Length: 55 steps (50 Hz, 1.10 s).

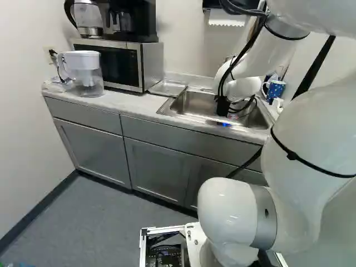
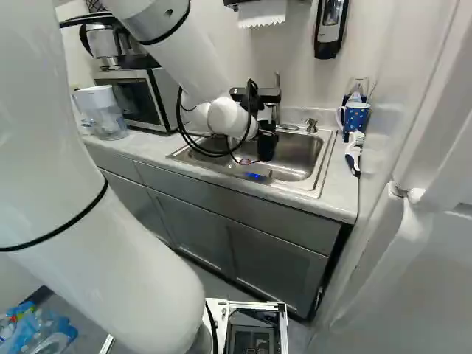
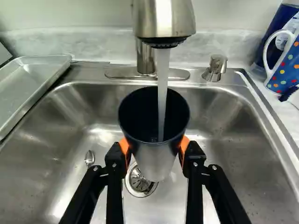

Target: Rinse the cup and place it in the tray

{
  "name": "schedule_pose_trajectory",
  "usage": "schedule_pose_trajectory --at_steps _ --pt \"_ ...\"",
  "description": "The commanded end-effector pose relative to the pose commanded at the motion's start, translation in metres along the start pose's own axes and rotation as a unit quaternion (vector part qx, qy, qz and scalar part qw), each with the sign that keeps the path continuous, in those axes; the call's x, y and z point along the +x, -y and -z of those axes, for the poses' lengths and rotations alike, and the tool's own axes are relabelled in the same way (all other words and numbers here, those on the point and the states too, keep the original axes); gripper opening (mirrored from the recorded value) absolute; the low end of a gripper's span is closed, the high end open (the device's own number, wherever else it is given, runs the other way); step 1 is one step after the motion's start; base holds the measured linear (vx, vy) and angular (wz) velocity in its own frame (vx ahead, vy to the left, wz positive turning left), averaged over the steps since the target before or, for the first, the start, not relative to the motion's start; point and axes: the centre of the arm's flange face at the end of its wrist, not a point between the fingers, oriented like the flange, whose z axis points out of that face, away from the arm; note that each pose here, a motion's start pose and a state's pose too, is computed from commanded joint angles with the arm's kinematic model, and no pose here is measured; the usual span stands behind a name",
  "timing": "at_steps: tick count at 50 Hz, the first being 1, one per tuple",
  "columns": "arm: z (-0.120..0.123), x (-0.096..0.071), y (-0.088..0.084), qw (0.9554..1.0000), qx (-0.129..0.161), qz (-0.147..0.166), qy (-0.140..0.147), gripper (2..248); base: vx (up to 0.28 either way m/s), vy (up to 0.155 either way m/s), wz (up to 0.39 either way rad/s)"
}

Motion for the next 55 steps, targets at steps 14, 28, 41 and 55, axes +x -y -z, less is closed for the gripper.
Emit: schedule_pose_trajectory --at_steps 14,28,41,55 --pt "0.0 0.0 0.0 1.0 0.0 0.0 0.0 121 0.0 0.0 0.0" --pt "0.0 0.0 0.0 1.0 0.0 0.0 0.0 121 0.0 0.0 0.0" --pt "0.0 0.0 0.0 1.0 0.0 0.0 0.0 121 0.0 0.0 0.0" --pt "0.0 0.0 0.0 1.0 0.0 0.0 0.0 121 0.0 0.0 0.0"
